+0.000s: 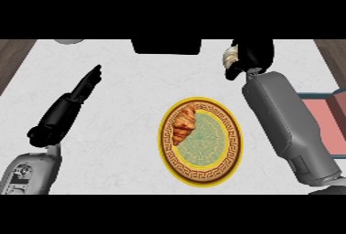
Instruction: Pick the cupcake from the plate and place it in the cardboard box
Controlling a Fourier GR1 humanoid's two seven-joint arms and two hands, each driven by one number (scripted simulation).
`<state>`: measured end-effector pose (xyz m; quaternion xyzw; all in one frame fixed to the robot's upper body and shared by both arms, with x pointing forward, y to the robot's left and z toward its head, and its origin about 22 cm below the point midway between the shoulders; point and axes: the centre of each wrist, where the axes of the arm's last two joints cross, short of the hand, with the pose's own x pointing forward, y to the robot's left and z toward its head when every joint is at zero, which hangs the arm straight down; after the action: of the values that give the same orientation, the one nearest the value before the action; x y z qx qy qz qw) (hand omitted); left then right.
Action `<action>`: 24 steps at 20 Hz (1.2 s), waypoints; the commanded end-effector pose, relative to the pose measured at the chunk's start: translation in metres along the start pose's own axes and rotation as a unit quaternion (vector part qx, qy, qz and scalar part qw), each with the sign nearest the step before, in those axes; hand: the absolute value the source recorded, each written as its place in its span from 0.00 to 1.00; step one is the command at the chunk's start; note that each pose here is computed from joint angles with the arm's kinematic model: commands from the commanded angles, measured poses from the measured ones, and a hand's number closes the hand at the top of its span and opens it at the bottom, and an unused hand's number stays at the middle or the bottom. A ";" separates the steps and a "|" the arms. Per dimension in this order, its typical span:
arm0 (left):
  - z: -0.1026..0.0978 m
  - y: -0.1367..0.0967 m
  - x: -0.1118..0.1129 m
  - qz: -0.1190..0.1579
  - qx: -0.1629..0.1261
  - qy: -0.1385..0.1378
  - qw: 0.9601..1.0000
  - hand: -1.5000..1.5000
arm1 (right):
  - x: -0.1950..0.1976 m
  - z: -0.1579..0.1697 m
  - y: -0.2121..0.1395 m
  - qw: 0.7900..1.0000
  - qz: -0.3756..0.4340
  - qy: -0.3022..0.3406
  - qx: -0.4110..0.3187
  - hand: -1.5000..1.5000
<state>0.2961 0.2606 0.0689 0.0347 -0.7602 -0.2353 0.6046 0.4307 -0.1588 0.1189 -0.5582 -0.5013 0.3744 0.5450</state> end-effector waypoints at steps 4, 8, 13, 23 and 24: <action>0.012 0.010 -0.010 -0.001 0.010 0.009 1.000 0.50 | -0.001 -0.023 -0.066 0.981 -0.076 0.132 -0.123 1.00; 0.009 0.003 -0.005 0.002 -0.001 0.012 1.000 0.50 | -0.035 -0.034 -0.077 0.958 -0.088 0.210 -0.173 1.00; 0.017 -0.009 -0.016 0.002 0.007 0.011 1.000 0.50 | -0.083 -0.038 -0.105 0.939 -0.093 0.262 -0.203 1.00; 0.007 -0.002 -0.006 -0.003 0.009 0.008 1.000 0.50 | -0.216 -0.037 -0.082 0.940 -0.038 0.327 -0.085 1.00; 0.017 -0.004 -0.015 -0.003 0.010 0.013 1.000 0.50 | -0.206 -0.039 -0.089 0.943 -0.049 0.325 -0.055 1.00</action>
<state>0.2871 0.2683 0.0601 0.0439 -0.7569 -0.2282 0.6108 0.4184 -0.3486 0.1870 -0.6836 -0.3773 0.0924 0.6179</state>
